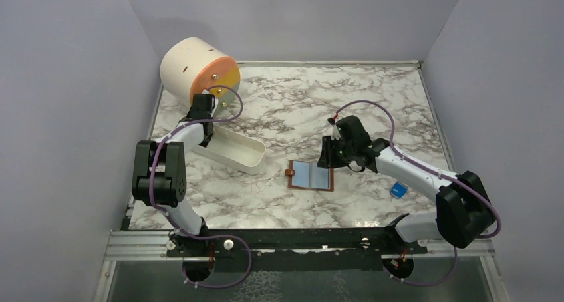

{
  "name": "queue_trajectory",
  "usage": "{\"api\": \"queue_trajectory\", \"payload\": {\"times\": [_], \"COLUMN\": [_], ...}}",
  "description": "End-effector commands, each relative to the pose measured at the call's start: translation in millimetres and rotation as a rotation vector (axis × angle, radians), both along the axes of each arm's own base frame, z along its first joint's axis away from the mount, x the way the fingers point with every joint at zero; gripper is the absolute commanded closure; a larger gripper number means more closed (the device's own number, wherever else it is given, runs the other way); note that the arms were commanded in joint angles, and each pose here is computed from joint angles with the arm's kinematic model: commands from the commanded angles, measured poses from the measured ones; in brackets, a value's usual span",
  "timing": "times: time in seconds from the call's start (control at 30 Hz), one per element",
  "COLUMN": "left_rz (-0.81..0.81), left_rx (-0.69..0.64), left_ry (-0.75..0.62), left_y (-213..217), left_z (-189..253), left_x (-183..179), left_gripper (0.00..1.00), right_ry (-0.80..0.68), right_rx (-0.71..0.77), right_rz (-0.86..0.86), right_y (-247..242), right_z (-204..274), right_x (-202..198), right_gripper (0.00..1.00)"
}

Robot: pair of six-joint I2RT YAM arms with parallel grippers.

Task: Put the credit cards into the card holder
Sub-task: Pick up the credit card from the storage box.

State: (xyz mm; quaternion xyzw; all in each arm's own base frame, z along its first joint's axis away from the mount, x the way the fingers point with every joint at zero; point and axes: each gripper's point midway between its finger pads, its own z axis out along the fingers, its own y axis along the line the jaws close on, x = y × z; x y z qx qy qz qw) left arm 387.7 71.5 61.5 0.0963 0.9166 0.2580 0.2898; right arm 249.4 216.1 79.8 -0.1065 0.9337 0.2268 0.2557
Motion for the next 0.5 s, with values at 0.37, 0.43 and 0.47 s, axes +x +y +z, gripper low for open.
{"api": "queue_trajectory", "payload": {"times": [0.37,0.43,0.47], "left_rz": [0.048,0.048,0.047], "left_rx": [0.068,0.067,0.068], "left_ry": [-0.032,-0.028,-0.027], "left_y": [14.1,14.2,13.9], "left_z": [13.9,13.0,13.3], "left_x": [7.5,7.3,7.3], "left_gripper": [0.65,0.65,0.65], "right_ry": [-0.024,-0.025,-0.024], "right_rx": [0.0,0.0,0.002], "right_rz": [0.007,0.005,0.005], "right_y": [-0.7,-1.1,-1.0], "right_z": [0.9,0.9,0.8], "right_x": [-0.5,-0.8,-1.1], "right_gripper": [0.69,0.69,0.69]}}
